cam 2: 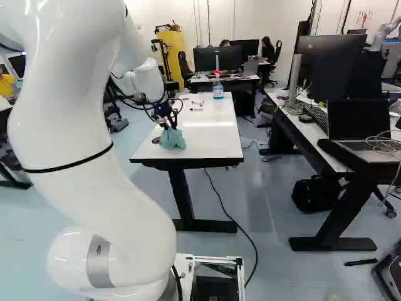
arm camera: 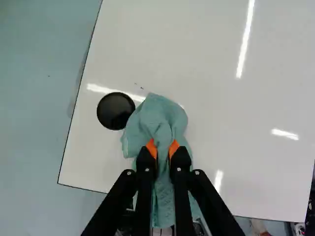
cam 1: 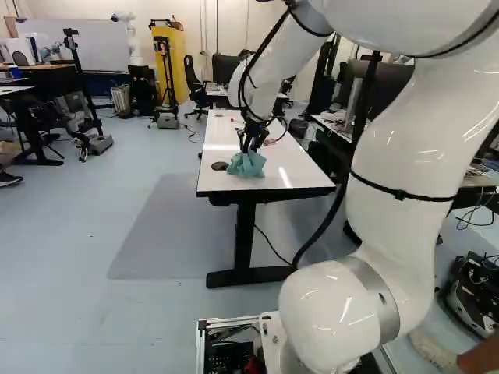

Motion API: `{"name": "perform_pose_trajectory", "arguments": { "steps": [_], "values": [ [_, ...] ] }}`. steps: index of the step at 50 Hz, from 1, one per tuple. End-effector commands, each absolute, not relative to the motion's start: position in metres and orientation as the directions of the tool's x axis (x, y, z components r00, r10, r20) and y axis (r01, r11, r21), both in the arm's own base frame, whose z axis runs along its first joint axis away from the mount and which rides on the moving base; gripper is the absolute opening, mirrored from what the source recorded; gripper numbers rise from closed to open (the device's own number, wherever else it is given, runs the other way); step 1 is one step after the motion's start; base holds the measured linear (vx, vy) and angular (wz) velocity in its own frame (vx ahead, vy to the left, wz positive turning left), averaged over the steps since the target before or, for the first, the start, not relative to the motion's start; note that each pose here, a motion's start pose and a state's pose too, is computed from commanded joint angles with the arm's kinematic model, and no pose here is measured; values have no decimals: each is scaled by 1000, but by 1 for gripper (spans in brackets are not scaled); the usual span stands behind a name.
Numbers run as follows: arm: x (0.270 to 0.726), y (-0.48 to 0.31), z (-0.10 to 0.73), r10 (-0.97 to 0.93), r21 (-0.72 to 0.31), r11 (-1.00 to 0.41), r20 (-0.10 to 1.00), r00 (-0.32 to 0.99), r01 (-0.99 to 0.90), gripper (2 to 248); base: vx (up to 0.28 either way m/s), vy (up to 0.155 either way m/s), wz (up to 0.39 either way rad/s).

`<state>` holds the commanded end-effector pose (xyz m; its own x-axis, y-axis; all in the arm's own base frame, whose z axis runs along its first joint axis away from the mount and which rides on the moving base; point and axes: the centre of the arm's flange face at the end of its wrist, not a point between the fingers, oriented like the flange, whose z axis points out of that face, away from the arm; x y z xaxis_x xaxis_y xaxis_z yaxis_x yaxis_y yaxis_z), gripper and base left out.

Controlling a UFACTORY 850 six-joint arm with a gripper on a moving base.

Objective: Clean the table with the green towel

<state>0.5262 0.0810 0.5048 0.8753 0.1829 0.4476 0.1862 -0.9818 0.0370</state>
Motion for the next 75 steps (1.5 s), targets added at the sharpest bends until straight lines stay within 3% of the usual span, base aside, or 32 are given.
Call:
{"name": "perform_pose_trajectory", "arguments": {
  "steps": [38, 75],
  "values": [
    [571, 94, 515, 173, 37, -980, 642, 747, 195, 46, 0, 0, 0],
    [589, 98, 498, 162, 36, -980, 714, 681, 196, 46, 0, 0, 0]
  ]
}}
